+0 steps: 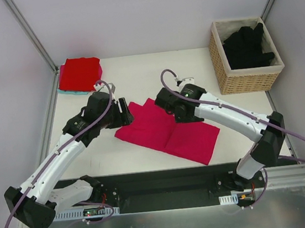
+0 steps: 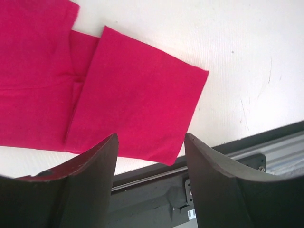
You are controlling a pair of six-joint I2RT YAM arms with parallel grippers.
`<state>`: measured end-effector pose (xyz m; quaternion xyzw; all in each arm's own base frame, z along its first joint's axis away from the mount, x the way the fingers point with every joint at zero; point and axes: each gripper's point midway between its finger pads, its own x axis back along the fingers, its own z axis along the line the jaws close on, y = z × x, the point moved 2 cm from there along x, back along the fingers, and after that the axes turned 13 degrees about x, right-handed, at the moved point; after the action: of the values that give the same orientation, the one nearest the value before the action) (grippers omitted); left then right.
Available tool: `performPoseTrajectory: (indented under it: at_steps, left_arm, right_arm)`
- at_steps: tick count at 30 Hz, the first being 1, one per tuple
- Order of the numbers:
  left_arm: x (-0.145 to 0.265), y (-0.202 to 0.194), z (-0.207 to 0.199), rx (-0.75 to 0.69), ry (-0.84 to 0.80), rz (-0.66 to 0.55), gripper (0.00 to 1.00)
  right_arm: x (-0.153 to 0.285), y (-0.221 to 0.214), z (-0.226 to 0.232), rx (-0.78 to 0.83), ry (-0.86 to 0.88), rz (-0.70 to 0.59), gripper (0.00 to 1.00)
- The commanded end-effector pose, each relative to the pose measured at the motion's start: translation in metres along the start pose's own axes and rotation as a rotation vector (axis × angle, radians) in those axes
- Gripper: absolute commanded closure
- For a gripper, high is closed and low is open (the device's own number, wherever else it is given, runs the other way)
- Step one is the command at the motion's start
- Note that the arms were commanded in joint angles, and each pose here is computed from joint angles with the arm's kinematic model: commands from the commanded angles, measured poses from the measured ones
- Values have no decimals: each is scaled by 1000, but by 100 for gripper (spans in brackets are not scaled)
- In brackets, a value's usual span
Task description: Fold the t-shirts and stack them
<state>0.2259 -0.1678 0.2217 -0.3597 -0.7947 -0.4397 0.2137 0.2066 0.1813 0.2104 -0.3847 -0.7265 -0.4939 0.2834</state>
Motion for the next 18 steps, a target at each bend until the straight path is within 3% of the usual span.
performPoseTrajectory:
  at_steps: [1,6,9,15,16,18]
  left_arm:
    - [-12,-2,4,18,-43,43,36]
    - [-31,0,32,66,-29,54,35]
    - [-42,-1,54,93,-1,80,35]
    - [-61,-5,59,78,8,150,36]
    - [-62,-4,56,81,-1,161,38]
    - [-67,-7,53,88,-21,190,64]
  right_arm:
    - [-17,8,15,133,2,21,39]
    - [-57,5,57,-29,260,82,39]
    - [-69,-9,60,-97,364,112,41]
    - [-76,-32,49,-47,290,320,46]
    - [-76,-31,49,-48,284,329,46]
    - [-73,-28,48,-69,275,325,52]
